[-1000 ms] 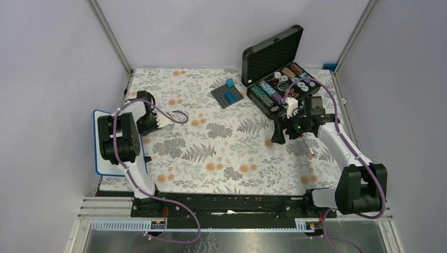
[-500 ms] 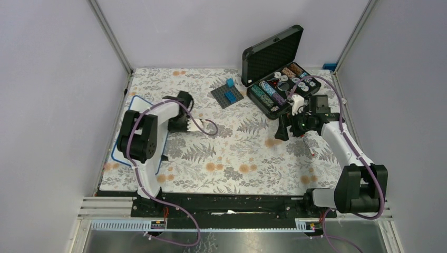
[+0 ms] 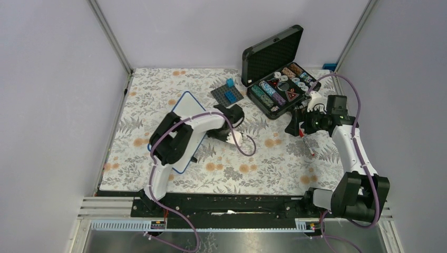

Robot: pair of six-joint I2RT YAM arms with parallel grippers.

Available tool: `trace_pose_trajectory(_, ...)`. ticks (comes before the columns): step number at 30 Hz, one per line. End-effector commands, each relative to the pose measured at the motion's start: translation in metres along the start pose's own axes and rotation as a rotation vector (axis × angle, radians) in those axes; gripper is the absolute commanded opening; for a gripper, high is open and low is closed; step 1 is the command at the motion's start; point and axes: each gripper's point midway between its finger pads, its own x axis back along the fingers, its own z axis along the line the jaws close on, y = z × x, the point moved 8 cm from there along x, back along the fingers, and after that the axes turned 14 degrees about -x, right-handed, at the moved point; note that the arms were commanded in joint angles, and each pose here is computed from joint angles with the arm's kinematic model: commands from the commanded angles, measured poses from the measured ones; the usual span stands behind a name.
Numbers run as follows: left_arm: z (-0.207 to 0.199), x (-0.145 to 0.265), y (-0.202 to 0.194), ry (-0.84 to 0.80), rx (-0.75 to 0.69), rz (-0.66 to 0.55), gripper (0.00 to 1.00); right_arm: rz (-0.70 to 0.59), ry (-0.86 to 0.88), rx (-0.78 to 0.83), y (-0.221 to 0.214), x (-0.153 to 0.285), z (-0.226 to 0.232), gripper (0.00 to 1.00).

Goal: Write a sentence on the whiteboard
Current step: Move the whiteboard to the center of the board.

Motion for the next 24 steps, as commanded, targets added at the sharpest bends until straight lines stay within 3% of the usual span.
trace_pose_trajectory(1, 0.014, 0.015, 0.056, 0.100, 0.002, -0.052, 0.00, -0.079, 0.017, 0.016, 0.018, 0.020, 0.006, 0.99)
trace_pose_trajectory(9, 0.026, 0.046, 0.127, 0.172, -0.124, -0.116, 0.00, -0.110, 0.001, -0.008, 0.022, 0.036, -0.006, 0.99)
trace_pose_trajectory(21, 0.045, 0.062, 0.163, 0.247, -0.167, -0.166, 0.00, -0.113, -0.028, -0.022, 0.018, 0.054, -0.018, 0.99)
trace_pose_trajectory(24, 0.047, 0.063, 0.166, 0.263, -0.171, -0.175, 0.10, -0.102, -0.033, -0.020, 0.016, 0.054, -0.020, 0.99)
